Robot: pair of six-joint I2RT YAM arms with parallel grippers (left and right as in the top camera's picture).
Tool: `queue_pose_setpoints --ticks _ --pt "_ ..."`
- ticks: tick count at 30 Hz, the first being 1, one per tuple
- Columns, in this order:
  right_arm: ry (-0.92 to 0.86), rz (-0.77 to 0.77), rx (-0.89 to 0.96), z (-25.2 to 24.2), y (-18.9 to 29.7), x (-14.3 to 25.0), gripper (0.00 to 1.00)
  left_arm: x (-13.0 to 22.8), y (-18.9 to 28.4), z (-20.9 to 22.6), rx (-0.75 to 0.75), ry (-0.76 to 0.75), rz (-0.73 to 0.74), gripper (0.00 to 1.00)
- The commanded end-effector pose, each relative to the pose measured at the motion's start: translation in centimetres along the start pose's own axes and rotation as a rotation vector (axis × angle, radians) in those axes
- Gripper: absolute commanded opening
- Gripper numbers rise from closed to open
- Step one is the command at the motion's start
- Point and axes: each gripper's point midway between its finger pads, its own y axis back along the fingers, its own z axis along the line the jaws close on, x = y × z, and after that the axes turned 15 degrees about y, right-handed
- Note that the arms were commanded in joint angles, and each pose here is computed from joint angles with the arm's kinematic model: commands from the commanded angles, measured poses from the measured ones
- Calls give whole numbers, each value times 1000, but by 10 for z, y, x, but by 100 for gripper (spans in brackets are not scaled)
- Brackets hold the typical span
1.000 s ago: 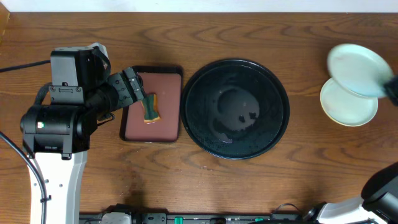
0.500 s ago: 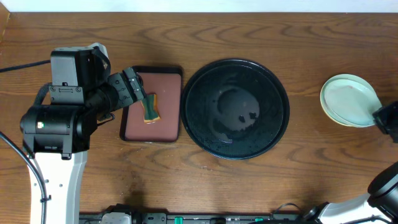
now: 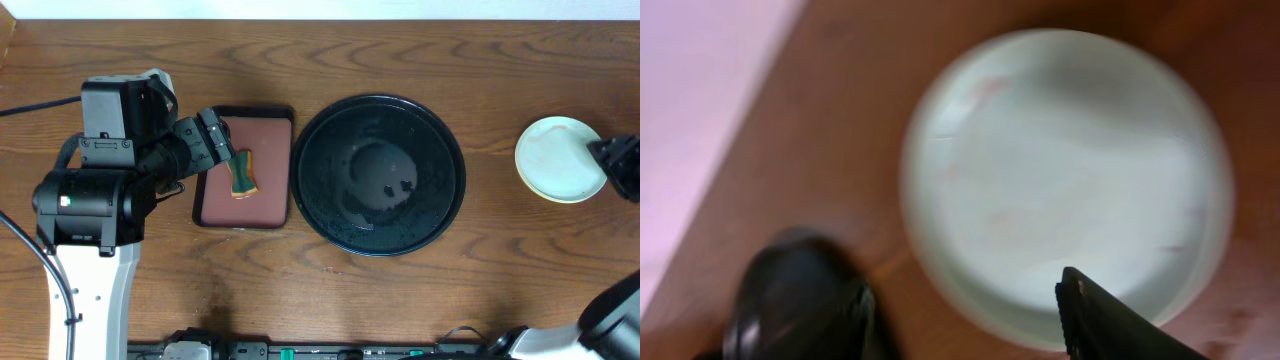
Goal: Clean dirty plates on tray and stack at the side
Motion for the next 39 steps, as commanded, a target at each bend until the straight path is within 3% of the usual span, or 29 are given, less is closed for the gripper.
queue_pose_setpoints --ticks 1,7,8,9,17,27,34,39 --pt "197 -89 -160 86 40 -13 59 -1 3 -2 10 -7 -1 90" --pt "513 -158 -307 211 97 21 61 -1 3 -2 10 -7 -1 90" --pt "556 -171 -320 226 105 28 68 -1 3 -2 10 -7 -1 89" --pt "595 -184 -332 240 114 36 99 -1 3 -2 10 -7 -1 89" --pt "746 -186 -459 291 165 95 99 -1 3 -2 10 -7 -1 90" --pt "882 -126 -298 251 187 137 99 -1 3 -2 10 -7 -1 90" --pt "960 -315 -122 228 193 120 99 -1 3 -2 10 -7 -1 89" --pt "987 -469 -107 216 176 126 99 -1 3 -2 10 -7 -1 90"
